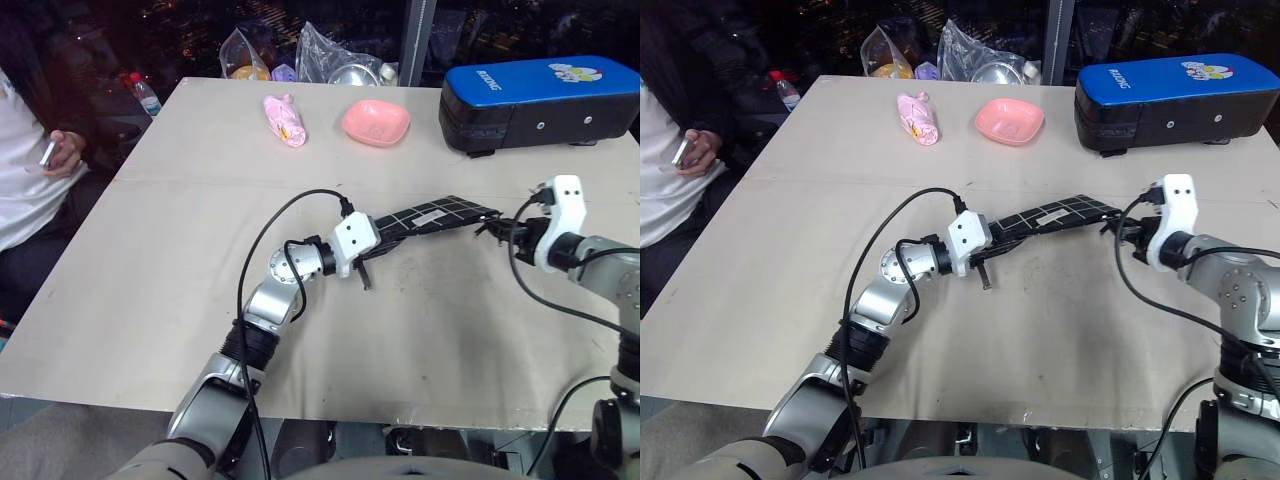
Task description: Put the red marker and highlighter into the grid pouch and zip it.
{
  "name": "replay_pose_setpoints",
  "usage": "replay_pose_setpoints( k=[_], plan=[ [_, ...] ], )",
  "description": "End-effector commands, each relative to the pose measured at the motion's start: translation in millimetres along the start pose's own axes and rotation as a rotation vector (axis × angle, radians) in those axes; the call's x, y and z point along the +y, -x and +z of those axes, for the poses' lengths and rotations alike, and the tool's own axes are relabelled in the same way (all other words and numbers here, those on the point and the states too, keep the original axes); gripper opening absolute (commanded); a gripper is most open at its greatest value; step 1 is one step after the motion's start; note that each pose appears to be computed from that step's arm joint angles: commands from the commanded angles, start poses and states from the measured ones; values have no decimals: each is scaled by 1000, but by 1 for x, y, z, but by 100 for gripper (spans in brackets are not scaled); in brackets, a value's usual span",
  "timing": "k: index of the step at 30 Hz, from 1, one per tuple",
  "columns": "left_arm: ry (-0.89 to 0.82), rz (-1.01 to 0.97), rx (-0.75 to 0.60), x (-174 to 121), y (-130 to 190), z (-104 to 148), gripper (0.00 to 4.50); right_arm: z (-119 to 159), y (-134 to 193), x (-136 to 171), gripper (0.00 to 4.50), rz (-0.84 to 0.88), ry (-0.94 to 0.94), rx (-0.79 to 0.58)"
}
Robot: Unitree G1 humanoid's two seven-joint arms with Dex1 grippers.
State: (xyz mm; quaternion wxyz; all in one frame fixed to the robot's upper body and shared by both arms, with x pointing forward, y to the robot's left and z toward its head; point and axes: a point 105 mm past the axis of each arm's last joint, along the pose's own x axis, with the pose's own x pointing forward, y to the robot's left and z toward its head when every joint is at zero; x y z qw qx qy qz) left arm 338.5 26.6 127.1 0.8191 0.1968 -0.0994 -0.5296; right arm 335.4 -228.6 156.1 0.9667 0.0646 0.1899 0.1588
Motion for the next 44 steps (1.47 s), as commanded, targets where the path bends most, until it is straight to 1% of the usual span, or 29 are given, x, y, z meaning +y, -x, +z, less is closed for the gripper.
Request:
replay_pose_setpoints(
  k=[1,3,6,9,10,12,14,15,16,17,19,20,22,25,27,30,34,40,44],
  plan=[
    [-25,78,7,16,14,-1,0,16,11,-26,2,-129,18,-74],
    [-28,92,17,19,18,-3,0,16,10,-26,2,-124,16,-81],
    [-29,103,23,20,21,-4,0,14,8,-17,2,-74,15,-77],
    [-24,112,21,21,22,-5,0,13,8,0,2,32,55,-83],
    [-17,119,17,21,22,-5,0,14,9,7,29,80,75,-92],
    [-1,144,3,24,26,-4,76,13,13,24,93,204,142,-102],
    [6,152,6,24,30,-6,150,9,17,30,187,265,209,-111],
    [4,161,14,25,34,-7,198,2,20,31,235,295,243,-102],
    [-1,177,22,27,38,-8,252,-5,23,31,299,319,282,-90],
    [-6,193,31,28,42,-10,300,-12,25,30,342,333,317,-79],
    [-1,225,51,29,52,-13,404,-28,28,23,449,356,348,-41],
    [14,230,57,27,58,-15,446,-34,29,19,450,370,353,-45],
    [51,250,70,23,72,-16,446,-43,32,12,450,395,380,-69],
    [125,300,96,15,94,-19,446,-59,37,-7,450,411,454,-57],
    [183,320,118,7,108,-21,446,-62,40,-17,450,422,484,-75],
    [259,346,154,-10,126,-22,446,-65,40,-38,450,393,467,-93],
    [284,374,227,-26,139,-26,446,-68,42,-54,450,423,451,-114],
    [279,412,293,-33,149,-35,446,-66,44,-64,450,464,446,-130],
    [295,432,318,-37,157,-44,446,-76,48,-61,450,500,422,-137]
  ],
)
